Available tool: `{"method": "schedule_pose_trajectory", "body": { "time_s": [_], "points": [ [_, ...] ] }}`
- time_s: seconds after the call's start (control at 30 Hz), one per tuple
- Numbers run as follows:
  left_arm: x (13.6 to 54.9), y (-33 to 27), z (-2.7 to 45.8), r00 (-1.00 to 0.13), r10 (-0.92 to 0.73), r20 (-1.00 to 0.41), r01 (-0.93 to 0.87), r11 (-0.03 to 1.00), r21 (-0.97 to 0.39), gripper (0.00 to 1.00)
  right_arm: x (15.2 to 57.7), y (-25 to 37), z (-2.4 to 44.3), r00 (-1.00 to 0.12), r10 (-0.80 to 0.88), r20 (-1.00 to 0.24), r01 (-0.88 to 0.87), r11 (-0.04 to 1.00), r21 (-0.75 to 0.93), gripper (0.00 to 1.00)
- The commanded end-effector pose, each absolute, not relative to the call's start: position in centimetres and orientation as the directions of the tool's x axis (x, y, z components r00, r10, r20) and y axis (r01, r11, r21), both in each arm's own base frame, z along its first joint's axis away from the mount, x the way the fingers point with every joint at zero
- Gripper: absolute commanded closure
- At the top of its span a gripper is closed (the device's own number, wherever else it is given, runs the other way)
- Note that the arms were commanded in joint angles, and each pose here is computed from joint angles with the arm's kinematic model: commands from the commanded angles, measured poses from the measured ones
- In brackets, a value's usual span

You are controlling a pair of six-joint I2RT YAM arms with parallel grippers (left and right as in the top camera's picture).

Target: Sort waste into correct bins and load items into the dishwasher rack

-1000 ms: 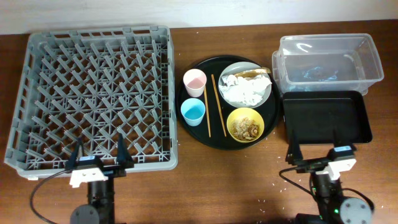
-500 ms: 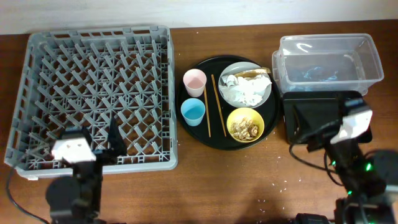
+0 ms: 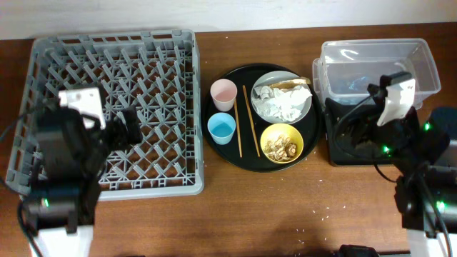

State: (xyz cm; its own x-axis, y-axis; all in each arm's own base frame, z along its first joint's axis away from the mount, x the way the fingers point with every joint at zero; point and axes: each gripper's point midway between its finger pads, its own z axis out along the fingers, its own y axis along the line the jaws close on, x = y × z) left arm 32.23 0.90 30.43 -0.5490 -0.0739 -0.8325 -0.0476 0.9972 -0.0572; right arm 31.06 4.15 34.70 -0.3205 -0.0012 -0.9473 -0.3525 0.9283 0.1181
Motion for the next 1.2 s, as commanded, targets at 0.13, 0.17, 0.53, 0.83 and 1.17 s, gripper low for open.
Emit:
{"method": "schedule_pose_trajectory", "body": {
  "time_s": [0.13, 0.17, 0.53, 0.83, 1.17],
  "points": [
    [35.6, 0.6, 32.2, -0.65, -0.061, -0.758, -0.016, 0.998, -0.066, 0.01, 32.7, 7.5, 36.1, -0.382, -0.027, -0.924, -0.459, 0.873, 0.164, 0.02],
    [35.8, 0.7, 32.1, -0.654, -0.061, -0.754, -0.021, 0.998, -0.062, 0.01, 33.0, 7.7, 36.2, -0.401, -0.029, -0.916, -0.461, 0.87, 0.174, 0.02],
    [35.2, 0.7, 30.9, -0.695, -0.063, -0.716, -0.026, 0.998, -0.063, 0.01, 34.8, 7.6, 32.4, -0.59, 0.054, -0.806, -0.368, 0.87, 0.328, 0.01],
    [35.2, 0.7, 30.9, -0.695, -0.063, -0.716, -0.026, 0.998, -0.063, 0.01, 37.7, 8.4, 27.7, -0.705, 0.157, -0.691, -0.065, 0.957, 0.283, 0.02],
    [35.2, 0.7, 30.9, -0.695, -0.063, -0.716, -0.026, 0.998, -0.063, 0.01, 44.0, 9.5, 24.5, -0.818, 0.252, -0.516, 0.208, 0.968, 0.142, 0.01]
  ]
}}
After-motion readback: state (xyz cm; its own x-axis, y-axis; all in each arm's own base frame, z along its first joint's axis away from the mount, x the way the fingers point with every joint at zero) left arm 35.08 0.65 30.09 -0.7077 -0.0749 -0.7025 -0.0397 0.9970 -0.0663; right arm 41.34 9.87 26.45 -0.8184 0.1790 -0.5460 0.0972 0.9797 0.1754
